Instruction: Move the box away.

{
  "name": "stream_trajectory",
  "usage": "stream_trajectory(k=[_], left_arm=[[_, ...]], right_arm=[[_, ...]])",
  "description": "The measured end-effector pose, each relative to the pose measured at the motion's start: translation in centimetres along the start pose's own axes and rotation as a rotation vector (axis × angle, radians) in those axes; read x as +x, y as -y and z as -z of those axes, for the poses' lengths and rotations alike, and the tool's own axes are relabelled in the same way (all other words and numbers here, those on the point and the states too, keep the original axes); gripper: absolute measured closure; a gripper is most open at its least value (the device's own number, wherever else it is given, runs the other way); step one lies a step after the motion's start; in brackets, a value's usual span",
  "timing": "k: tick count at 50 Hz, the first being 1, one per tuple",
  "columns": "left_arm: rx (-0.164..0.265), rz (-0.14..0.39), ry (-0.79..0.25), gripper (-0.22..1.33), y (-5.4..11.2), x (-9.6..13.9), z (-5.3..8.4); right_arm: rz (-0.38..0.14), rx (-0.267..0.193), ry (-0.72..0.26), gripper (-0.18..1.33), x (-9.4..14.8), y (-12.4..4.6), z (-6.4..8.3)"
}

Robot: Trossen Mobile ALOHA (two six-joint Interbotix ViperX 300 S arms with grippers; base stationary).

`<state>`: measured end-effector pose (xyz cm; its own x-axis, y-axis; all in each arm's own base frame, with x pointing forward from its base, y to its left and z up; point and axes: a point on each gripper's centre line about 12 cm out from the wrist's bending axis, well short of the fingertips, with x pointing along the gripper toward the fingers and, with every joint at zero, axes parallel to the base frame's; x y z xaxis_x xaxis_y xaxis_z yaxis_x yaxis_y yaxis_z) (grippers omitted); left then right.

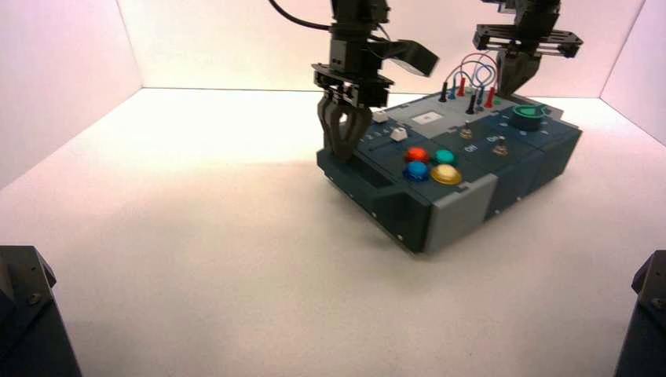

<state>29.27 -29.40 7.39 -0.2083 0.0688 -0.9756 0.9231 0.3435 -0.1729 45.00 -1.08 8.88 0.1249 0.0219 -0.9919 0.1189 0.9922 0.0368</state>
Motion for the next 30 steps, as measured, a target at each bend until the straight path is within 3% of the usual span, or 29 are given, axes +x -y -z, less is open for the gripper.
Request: stream_trajectory(k=[12, 30], left_arm=[[-0.06, -0.008, 0.019, 1.28, -2.9, -0.6, 0.8], [-0.056, -0.026, -0.011, 1.28, -4.4, -0.5, 0.1]], right_arm=[[-0.004, -0.02, -0.004, 1.3, 0.2, -1.1, -1.8], [-0.007, -0.044, -0.014, 1.3, 0.5, -2.3, -3.8]])
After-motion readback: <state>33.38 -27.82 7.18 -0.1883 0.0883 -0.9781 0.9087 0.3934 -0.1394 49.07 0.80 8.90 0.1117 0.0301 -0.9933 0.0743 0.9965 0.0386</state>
